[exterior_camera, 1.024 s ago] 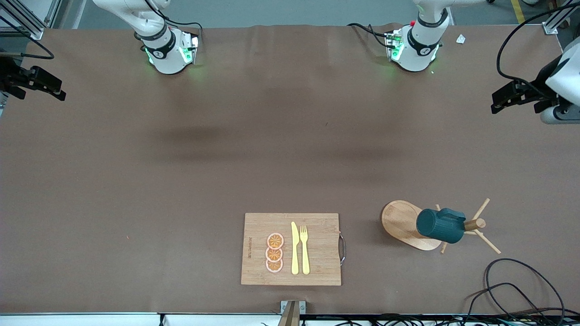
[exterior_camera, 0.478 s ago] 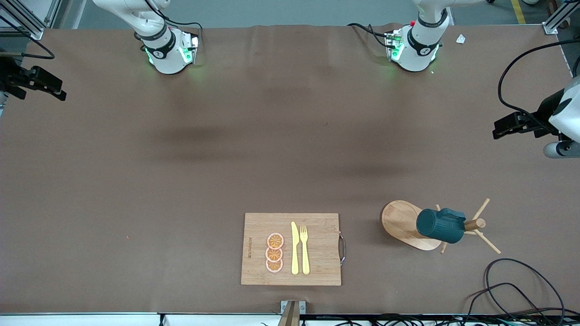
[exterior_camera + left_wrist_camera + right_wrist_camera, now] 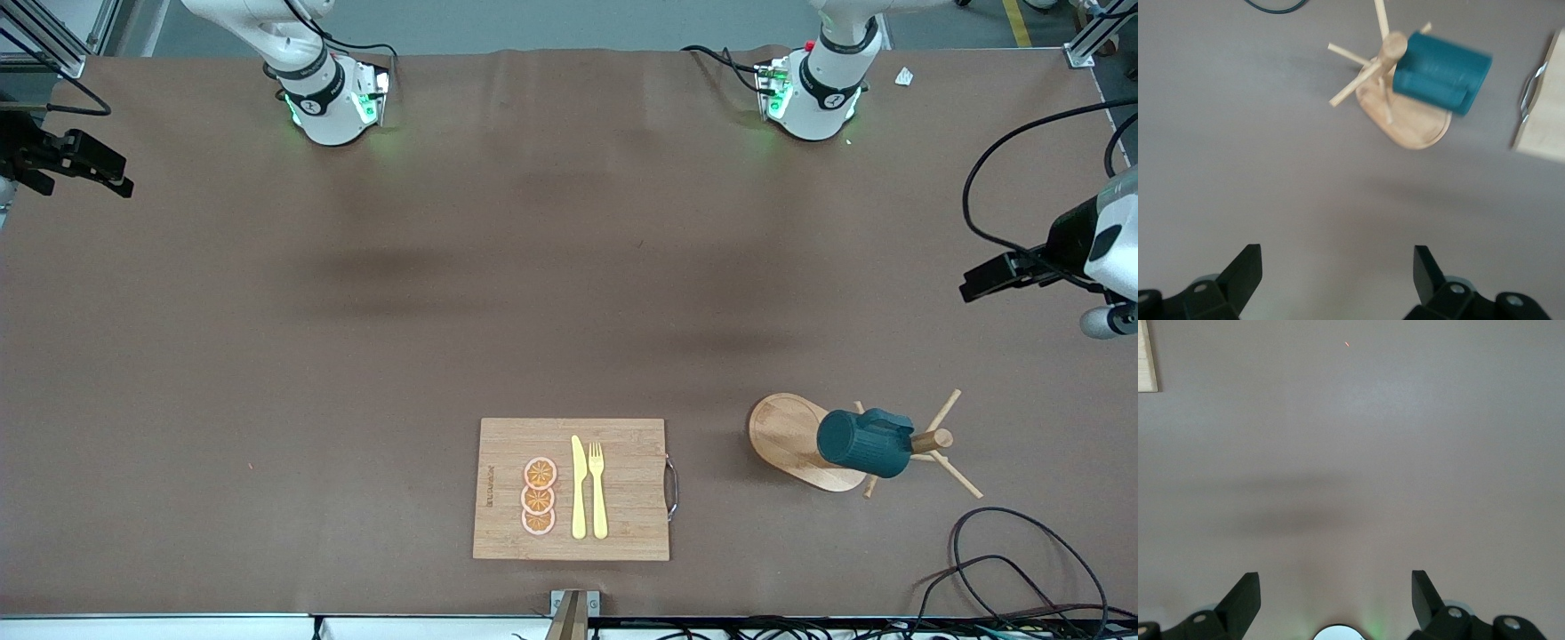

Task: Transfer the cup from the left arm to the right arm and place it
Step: 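Move the left gripper toward the teal mug on the wooden stand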

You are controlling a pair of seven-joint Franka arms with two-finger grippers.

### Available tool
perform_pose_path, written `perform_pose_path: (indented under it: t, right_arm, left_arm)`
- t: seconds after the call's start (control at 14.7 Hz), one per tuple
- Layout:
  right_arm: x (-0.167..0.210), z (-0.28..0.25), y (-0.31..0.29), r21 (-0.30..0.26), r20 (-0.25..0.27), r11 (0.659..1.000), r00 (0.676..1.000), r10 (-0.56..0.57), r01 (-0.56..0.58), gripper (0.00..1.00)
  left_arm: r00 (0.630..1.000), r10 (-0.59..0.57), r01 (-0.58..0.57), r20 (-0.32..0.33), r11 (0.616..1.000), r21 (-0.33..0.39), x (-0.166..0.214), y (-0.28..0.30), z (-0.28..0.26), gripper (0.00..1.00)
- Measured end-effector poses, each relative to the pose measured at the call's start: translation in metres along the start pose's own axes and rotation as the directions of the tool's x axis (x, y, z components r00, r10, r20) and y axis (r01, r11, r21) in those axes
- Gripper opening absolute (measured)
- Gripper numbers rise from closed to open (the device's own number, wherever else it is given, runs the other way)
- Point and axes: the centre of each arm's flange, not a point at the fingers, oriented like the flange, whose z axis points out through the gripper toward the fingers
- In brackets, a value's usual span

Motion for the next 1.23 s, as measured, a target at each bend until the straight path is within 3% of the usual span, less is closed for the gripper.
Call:
perform_pose_path:
  t: [0.14, 0.34, 0.48, 0.68, 0.89, 0.96, 1.23]
  right_arm:
    - [0.000, 0.000, 0.000, 0.000, 0.001, 1.000, 1.000, 0.000, 0.000, 1.00]
    - [0.000, 0.000, 0.000, 0.000, 0.002, 1.000, 1.000, 0.000, 0.000, 1.00]
    - [0.000, 0.000, 0.000, 0.000, 0.002, 1.000, 1.000, 0.000, 0.000, 1.00]
    - [0.000, 0.000, 0.000, 0.000, 0.002, 1.000, 1.000, 0.000, 0.000, 1.00]
    - [0.000, 0.000, 0.000, 0.000, 0.002, 1.000, 1.000, 0.000, 0.000, 1.00]
    - [0.000, 0.000, 0.000, 0.000, 0.002, 1.000, 1.000, -0.001, 0.001, 1.00]
    - [0.000, 0.000, 0.000, 0.000, 0.002, 1.000, 1.000, -0.001, 0.001, 1.00]
  left_arm:
    - [0.989, -0.146, 0.146, 0.003, 0.987, -0.060, 0.005, 0.002, 0.006, 1.00]
    - [0.934, -0.357, 0.358, 0.035, 0.927, -0.108, 0.010, 0.004, 0.017, 1.00]
    - [0.877, -0.476, 0.481, 0.074, 0.866, -0.135, 0.010, 0.008, 0.021, 1.00]
    - [0.759, -0.640, 0.650, 0.114, 0.744, -0.154, 0.012, 0.013, 0.027, 1.00]
    - [0.643, -0.733, 0.766, 0.221, 0.615, -0.189, 0.013, 0.020, 0.040, 1.00]
    - [0.617, -0.752, 0.787, 0.233, 0.589, -0.184, 0.014, 0.020, 0.045, 1.00]
    - [0.594, -0.768, 0.804, 0.238, 0.559, -0.202, 0.024, 0.008, 0.051, 1.00]
